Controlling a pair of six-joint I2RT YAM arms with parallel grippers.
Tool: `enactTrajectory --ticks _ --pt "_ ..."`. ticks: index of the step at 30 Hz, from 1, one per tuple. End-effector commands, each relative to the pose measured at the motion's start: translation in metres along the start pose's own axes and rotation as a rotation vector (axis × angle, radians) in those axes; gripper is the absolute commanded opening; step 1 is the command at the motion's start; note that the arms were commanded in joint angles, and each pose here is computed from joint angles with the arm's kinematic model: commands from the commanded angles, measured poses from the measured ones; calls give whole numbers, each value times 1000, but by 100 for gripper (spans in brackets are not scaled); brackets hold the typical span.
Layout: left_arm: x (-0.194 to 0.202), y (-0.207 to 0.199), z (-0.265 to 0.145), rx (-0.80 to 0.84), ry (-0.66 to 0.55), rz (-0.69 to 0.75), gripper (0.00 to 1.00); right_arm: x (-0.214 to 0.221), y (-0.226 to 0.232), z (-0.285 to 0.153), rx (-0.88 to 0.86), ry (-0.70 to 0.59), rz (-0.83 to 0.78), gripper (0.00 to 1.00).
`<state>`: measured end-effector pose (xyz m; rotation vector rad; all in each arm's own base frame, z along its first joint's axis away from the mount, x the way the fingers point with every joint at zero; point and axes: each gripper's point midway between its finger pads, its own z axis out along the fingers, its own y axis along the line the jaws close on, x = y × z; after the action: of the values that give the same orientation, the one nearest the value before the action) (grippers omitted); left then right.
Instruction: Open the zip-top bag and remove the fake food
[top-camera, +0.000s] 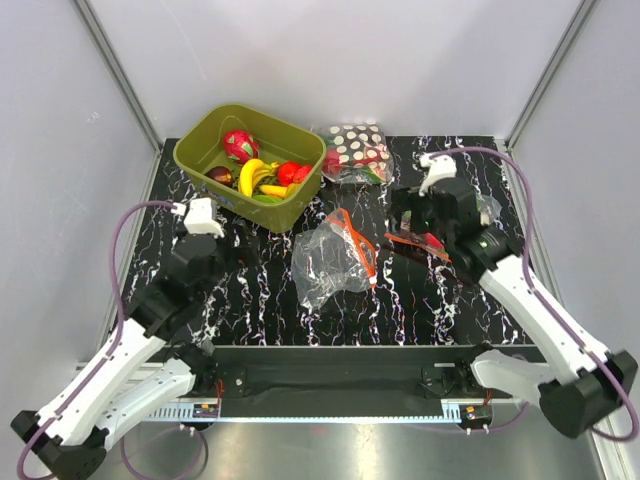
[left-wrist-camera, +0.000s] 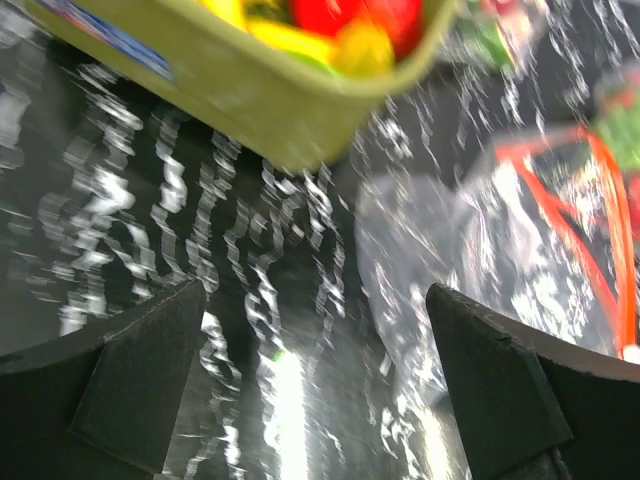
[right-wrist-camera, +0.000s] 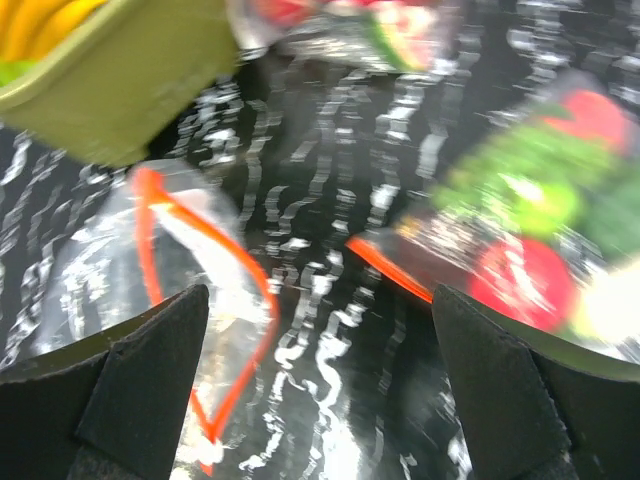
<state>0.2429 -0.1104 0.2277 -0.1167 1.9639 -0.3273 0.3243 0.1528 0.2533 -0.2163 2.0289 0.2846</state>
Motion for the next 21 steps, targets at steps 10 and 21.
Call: enactTrajectory --ticks 10,21 --pt "-83 30 -34 -188 -195 137 99 -33 -59 -92 261 -223 137 100" --pt "-92 31 -37 -198 -224 168 99 -33 -79 -115 355 -242 116 100"
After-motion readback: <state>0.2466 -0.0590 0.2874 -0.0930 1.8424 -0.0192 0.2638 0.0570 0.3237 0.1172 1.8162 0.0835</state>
